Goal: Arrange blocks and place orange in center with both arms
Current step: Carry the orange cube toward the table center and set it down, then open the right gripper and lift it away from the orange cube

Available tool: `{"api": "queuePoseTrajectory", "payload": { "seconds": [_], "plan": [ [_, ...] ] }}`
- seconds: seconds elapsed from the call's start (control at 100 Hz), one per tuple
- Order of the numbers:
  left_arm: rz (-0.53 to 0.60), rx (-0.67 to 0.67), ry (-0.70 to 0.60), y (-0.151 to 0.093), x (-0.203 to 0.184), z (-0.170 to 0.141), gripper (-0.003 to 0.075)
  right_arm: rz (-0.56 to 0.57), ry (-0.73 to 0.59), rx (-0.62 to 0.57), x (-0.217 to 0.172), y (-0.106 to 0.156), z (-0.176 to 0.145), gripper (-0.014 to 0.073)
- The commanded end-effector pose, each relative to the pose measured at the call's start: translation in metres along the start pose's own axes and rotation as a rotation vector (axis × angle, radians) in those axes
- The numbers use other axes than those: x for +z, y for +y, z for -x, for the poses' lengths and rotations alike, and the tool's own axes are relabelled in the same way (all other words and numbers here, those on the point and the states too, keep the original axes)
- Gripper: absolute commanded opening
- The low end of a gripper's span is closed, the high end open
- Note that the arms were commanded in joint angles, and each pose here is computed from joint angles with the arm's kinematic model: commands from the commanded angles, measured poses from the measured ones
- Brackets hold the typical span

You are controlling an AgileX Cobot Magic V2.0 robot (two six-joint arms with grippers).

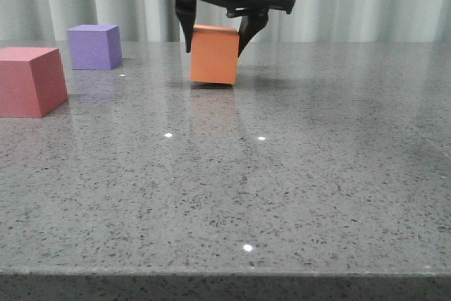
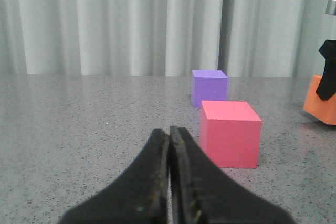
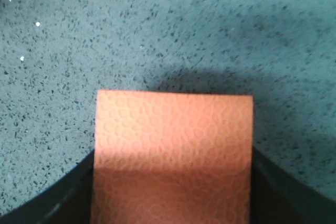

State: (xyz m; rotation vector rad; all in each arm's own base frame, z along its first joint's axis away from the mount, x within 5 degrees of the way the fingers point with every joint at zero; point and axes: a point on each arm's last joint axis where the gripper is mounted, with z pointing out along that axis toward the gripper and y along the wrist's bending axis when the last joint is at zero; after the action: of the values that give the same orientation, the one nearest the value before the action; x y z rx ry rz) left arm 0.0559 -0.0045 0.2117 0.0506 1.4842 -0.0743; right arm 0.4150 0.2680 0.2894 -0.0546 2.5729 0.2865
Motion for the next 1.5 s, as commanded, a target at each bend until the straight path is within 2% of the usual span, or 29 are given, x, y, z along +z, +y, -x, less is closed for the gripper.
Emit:
{"api": "queuePoseTrajectory", "payload": {
  "seconds": [0.0,0.31,0.5,0.6,0.77,0.89,1.05,1.25,1.49],
  "plan": [
    [-0.011,-0.018,-0.068,-0.001,-0.002,-0.006,-0.002,0.012,-0.119,0.006,-0.037,0.004,0.017,0.034],
    [-0.011,-0.018,-0.068,-0.001,-0.002,-0.006,-0.002,-0.004,-0.097,0.019,-0.03,0.007,0.012,0.0362],
    [-0.011,-0.018,-0.068,-0.001,-0.002,-0.006,-0.002,0.002,-0.095,0.023,-0.029,0.008,0.012,0.0545],
    [-0.011,-0.018,-0.068,-0.001,-0.002,-0.006,-0.002,0.01,-0.106,0.023,-0.033,0.009,0.013,0.0604],
    [-0.011,-0.018,-0.068,-0.001,-0.002,-0.006,-0.002,0.014,-0.181,0.01,-0.057,0.008,0.023,0.0606],
    [-0.011,-0.018,-0.068,-0.001,-0.002,-0.006,-0.002,-0.001,-0.238,-0.046,-0.079,0.003,0.029,0.0606],
    [-0.011,-0.018,-0.068,-0.001,-0.002,-0.006,-0.002,-0.02,-0.283,-0.098,-0.104,-0.013,0.039,0.0606],
    [-0.011,-0.018,-0.068,-0.001,-0.002,-0.006,-0.002,-0.082,-0.347,-0.097,-0.135,-0.041,0.051,0.0603],
    [-0.011,-0.018,-0.068,-0.001,-0.002,-0.006,-0.002,-0.192,-0.359,-0.103,-0.155,-0.084,0.043,0.0603]
  ]
}}
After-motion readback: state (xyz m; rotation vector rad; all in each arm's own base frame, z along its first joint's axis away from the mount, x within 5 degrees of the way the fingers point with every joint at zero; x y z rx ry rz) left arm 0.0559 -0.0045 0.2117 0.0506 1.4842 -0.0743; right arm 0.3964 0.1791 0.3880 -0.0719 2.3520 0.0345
